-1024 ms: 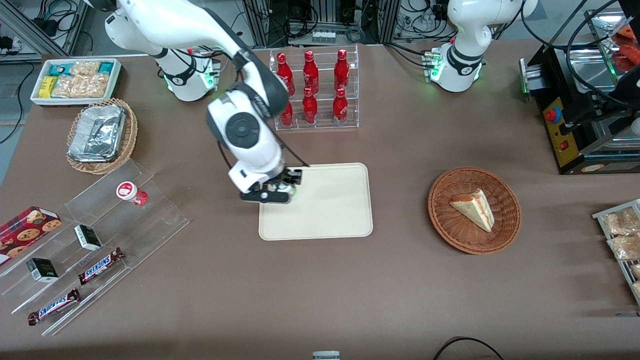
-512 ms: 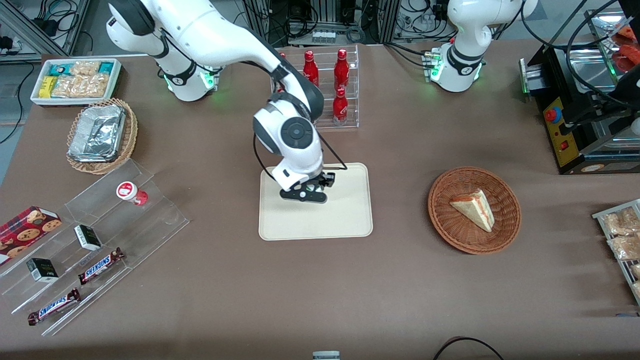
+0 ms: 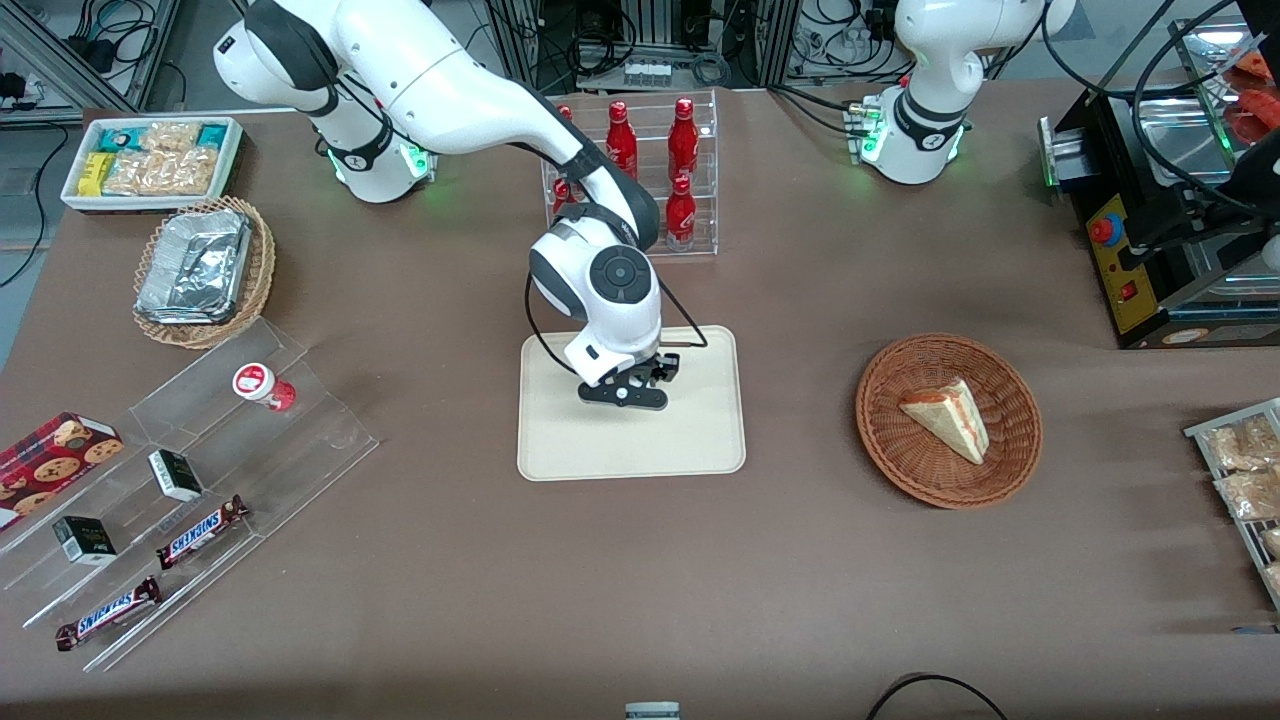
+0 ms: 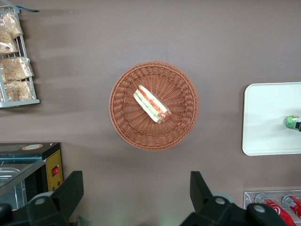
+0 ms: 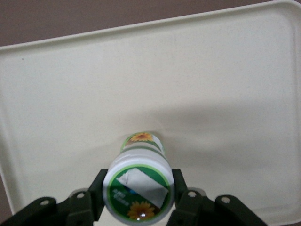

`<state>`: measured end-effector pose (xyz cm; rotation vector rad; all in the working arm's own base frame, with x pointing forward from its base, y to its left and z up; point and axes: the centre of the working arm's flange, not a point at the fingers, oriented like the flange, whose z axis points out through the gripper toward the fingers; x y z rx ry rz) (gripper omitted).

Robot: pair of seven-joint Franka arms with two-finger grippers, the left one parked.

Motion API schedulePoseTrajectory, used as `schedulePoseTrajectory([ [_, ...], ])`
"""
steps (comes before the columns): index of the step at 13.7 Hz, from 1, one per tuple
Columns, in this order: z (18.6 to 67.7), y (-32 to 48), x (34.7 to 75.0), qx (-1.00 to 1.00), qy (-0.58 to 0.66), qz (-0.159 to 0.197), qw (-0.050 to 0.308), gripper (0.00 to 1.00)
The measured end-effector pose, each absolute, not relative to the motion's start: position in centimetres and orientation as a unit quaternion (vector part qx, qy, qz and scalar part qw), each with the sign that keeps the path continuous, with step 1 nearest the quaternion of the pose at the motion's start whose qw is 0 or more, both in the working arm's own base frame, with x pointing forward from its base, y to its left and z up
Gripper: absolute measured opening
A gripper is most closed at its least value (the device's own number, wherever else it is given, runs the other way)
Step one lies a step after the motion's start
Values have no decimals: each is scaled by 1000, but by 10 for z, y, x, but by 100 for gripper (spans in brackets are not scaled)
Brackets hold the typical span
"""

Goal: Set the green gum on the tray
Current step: 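Lower the jar onto the tray and open the right gripper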

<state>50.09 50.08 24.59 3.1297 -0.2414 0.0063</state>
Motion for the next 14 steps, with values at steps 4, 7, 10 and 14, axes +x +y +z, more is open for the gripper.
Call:
schedulePoseTrajectory([
  [4, 235, 499, 503, 997, -70, 9, 9, 59],
  [7, 234, 499, 503, 998, -69, 11, 11, 65],
  [10, 232, 499, 505, 998, -62, 18, 17, 78],
  [14, 232, 499, 506, 998, -60, 20, 18, 100],
])
